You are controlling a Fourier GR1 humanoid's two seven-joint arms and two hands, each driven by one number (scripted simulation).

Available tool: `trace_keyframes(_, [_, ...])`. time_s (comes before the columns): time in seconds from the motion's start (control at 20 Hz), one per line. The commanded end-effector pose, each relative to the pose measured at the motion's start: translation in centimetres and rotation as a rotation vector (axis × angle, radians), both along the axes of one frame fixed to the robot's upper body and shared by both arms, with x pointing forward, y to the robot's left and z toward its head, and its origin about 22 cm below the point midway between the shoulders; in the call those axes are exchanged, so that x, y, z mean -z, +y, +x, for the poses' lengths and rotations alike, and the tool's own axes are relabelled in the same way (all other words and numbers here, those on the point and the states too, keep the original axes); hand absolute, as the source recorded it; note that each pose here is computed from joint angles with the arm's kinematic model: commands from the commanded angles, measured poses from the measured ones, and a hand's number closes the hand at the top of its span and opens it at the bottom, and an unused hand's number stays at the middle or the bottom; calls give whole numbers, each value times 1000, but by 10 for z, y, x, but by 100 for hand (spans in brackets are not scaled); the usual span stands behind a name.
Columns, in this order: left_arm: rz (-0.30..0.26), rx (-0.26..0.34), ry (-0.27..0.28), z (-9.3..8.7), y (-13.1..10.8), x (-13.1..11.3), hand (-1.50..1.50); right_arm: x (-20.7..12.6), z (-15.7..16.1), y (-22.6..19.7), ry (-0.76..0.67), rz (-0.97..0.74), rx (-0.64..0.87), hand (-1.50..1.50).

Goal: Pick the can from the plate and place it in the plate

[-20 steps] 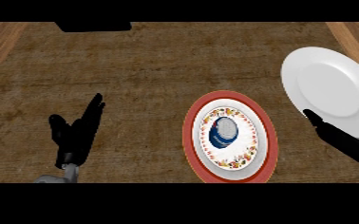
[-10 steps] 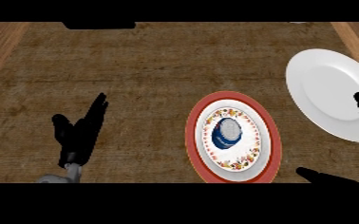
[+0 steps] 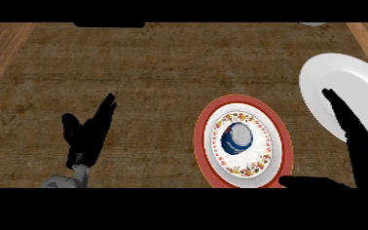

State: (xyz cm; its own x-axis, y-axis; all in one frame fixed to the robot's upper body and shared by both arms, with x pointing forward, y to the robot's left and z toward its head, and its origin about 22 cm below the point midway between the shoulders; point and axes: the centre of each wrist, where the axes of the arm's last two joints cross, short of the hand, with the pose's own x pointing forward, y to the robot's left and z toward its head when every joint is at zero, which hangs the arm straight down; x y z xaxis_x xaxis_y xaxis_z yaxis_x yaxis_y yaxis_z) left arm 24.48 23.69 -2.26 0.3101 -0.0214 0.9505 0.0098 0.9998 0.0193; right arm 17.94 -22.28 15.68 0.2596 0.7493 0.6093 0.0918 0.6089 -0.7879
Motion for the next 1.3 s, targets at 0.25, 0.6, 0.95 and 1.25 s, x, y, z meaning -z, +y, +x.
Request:
trace_keyframes(0.25, [-25,-11,68,-12,-20,7,0,34,25,56,170,-47,34,-150])
trace_keyframes(0.6, [-18,-6,67,-16,2,9,0,44,19,109,231,12,-13,-150])
trace_keyframes(0.95, [-24,-4,79,-19,-2,4,0,46,32,100,199,-63,42,-150])
trace_keyframes(1.25, [-11,-7,69,-11,-10,19,0,70,38,93,249,-118,88,-150])
